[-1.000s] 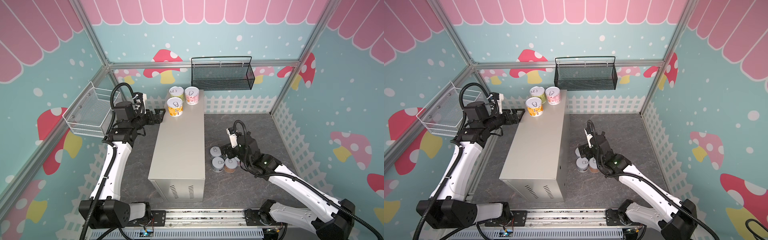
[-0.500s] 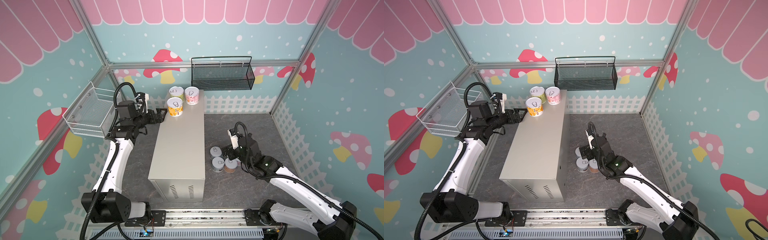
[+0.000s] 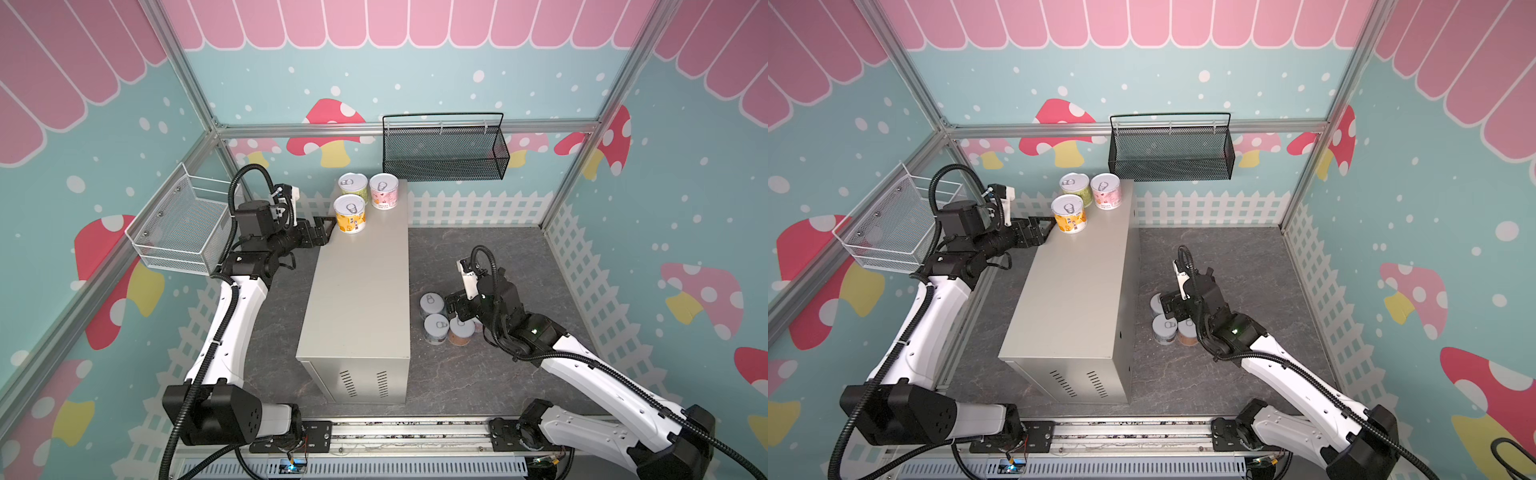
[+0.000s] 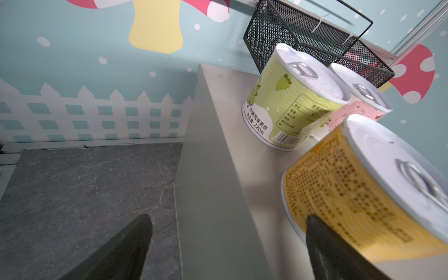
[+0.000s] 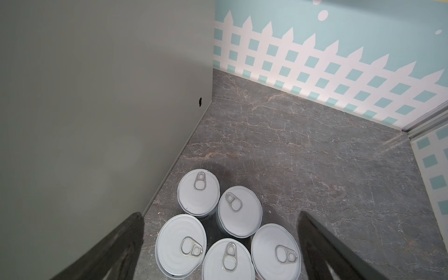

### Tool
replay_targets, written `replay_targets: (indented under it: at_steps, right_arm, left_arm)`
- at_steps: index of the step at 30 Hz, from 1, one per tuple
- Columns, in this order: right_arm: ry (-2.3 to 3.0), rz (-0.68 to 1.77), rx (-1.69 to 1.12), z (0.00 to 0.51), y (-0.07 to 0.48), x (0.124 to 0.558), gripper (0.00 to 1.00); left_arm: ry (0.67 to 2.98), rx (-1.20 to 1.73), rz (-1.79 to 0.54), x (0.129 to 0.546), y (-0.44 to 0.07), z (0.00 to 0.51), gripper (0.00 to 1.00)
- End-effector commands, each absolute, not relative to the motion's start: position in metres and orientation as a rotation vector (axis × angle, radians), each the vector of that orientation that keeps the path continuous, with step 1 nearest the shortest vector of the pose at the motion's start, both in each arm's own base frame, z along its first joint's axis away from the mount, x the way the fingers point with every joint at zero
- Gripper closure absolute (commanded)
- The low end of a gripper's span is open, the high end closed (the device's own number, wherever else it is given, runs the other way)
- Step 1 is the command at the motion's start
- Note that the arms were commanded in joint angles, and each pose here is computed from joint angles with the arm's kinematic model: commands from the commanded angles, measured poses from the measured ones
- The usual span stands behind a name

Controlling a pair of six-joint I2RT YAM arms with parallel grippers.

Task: Place and organize the canned foods onto the counter
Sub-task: 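Lower the right gripper toward the floor can cluster, then close the right gripper on the outer pink can while the left arm swings nearer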

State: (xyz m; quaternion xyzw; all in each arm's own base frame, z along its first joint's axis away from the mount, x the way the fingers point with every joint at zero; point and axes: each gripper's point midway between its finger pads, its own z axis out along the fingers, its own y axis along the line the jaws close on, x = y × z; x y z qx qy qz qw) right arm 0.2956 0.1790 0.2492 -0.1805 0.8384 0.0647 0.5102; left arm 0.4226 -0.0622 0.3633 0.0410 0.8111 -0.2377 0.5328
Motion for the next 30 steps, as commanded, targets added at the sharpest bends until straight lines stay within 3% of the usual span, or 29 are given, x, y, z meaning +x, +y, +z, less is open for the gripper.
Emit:
replay_targets:
  at_steps: [1,6,13,22,30]
  right_arm:
    - [2.008,0.162,-0.412,0.251,0.175,0.293,0.01]
    - [2.05,0.157,-0.412,0.237,0.175,0.291,0.01]
    - [2.183,0.144,-0.345,0.204,0.166,0.287,0.01]
    - [2.326,0.158,-0.095,0.159,0.131,0.281,0.01]
    - [2.257,0.137,0.3,0.149,0.061,0.266,0.0]
  left_arm:
    - [1.897,0.116,-0.576,0.424,-0.065,0.378,0.0]
    - [1.89,0.108,-0.556,0.421,-0.063,0.381,0.0]
    - [1.902,0.103,-0.347,0.397,-0.056,0.397,0.0]
    - [1.913,0.173,-0.242,0.319,-0.084,0.423,0.0]
    - [1.885,0.327,-0.344,0.254,-0.116,0.42,0.0]
